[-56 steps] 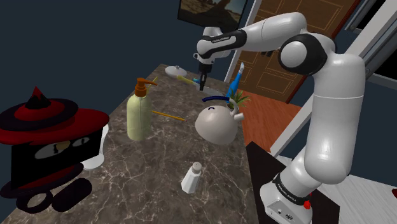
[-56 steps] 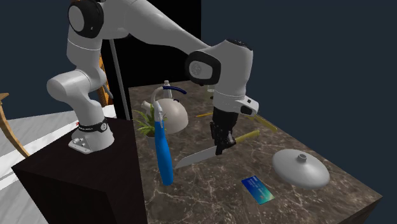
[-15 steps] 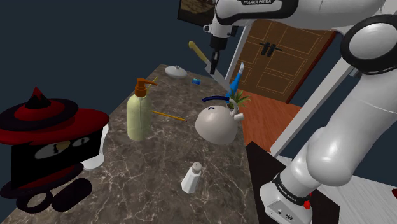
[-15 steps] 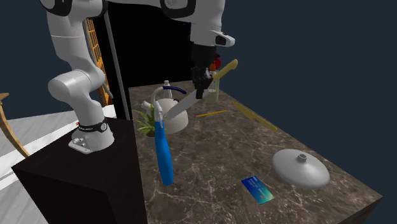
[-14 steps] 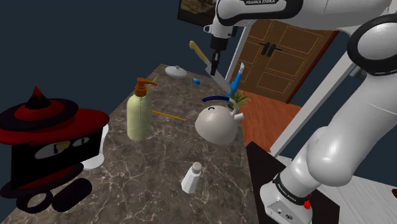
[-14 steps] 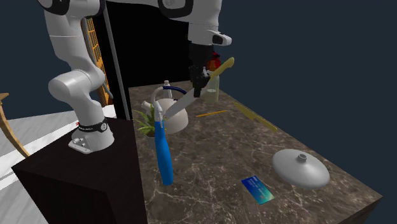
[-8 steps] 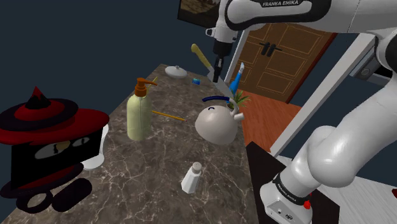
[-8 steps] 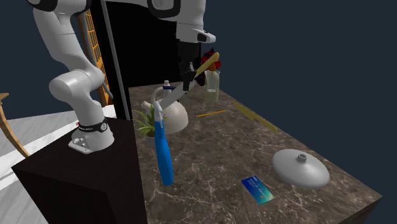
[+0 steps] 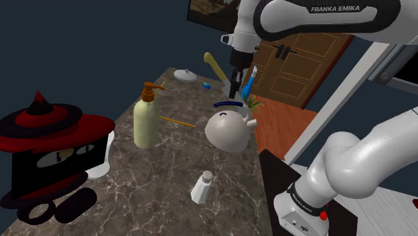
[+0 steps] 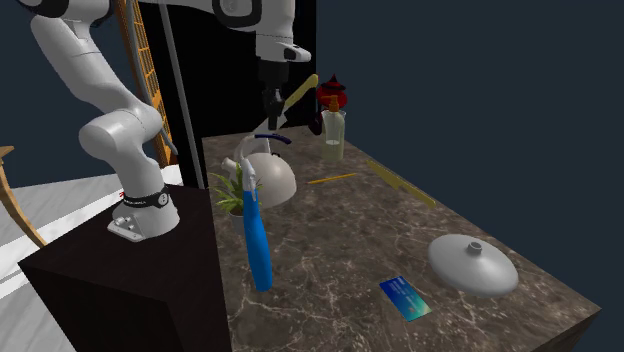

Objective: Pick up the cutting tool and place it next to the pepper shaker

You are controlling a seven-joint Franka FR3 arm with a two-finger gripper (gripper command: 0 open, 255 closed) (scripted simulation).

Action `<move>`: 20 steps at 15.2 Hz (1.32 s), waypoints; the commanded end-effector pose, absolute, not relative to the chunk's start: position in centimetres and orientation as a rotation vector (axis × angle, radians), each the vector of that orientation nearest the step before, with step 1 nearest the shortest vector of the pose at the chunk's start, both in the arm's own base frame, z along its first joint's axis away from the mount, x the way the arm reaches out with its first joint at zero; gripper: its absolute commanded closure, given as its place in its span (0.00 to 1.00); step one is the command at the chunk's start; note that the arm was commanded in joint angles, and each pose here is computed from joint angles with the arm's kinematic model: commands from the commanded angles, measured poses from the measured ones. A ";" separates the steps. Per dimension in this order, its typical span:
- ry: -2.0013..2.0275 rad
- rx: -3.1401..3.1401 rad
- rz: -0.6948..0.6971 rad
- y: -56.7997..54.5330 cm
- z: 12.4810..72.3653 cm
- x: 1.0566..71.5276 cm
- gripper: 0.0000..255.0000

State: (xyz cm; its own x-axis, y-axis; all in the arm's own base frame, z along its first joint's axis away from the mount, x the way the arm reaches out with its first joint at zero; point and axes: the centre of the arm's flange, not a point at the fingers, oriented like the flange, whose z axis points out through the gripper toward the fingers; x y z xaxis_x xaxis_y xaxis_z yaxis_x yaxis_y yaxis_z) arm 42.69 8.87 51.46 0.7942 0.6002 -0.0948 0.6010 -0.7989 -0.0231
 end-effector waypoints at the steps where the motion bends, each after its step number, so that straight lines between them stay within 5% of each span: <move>1: 0.992 2.968 -0.161 10.8 51.1 40.6 1.00; 20: 0.992 2.968 -0.161 24.0 48.9 25.3 1.00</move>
State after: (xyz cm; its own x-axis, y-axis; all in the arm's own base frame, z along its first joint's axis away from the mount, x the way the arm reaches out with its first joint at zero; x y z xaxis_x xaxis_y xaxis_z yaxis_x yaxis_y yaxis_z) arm 25.41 23.99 49.55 0.7938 0.6000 -0.0993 0.6008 -0.7990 -0.0250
